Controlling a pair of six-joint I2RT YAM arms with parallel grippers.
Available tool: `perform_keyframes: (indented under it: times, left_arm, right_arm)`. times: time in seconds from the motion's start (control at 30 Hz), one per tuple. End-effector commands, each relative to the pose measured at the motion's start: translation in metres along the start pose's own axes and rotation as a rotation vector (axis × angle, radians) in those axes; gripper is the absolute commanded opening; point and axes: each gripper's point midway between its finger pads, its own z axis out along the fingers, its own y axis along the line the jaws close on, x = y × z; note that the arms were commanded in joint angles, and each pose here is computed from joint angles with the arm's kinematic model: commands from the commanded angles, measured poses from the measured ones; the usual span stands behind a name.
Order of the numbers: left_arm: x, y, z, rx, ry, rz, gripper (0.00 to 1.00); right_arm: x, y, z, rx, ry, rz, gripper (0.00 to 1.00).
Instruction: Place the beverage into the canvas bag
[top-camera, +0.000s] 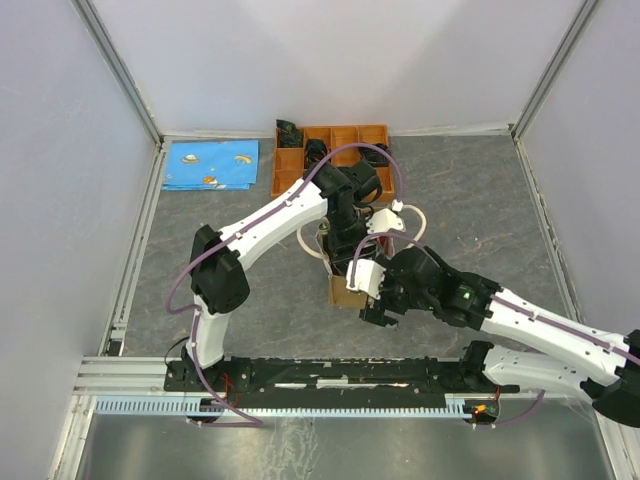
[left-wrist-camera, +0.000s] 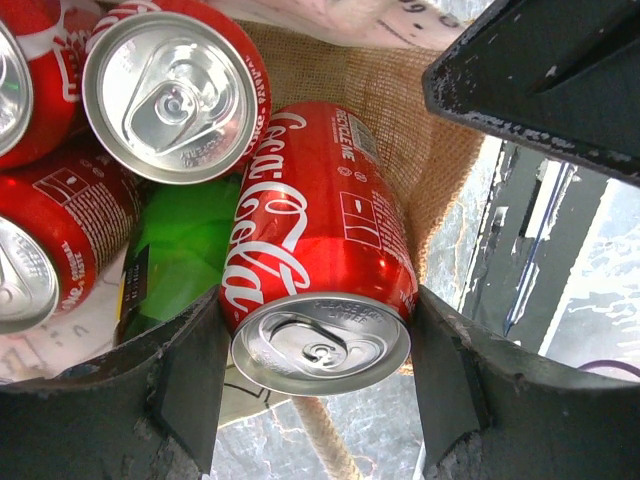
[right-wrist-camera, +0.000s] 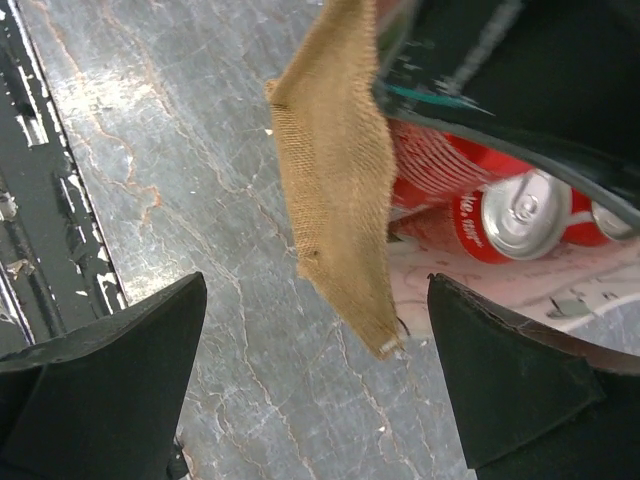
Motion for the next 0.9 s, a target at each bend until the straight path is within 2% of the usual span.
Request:
perform_keyframes:
  times: [0.0,0.23,0.53,0.87]
  left_arm:
    - [-0.024,0.014,-0.015,-0.1,-0.1,0.026,0.03]
    - [-0.025,0.014,-0.014,-0.097,-0.1,0.021,0.03]
    - [-0.031,0.017,-0.017,-0.11,-0.117,0.023,0.03]
    - [-0.03,0.014,-0.019,-0.106,-0.117,0.016,0.03]
  right_arm:
    - [-0.003,0.008,0.014,-0.055,-0.022,-0.067,0.99]
    - [0.004,0.016,0.005,-0.083,-0.012,-0.048,0.99]
    - [-0.001,0.023,-0.016,-0.092,-0.062,0.012,0.99]
    - [0.002,0.027,0.004,-0.107,-0.059,0.02,0.99]
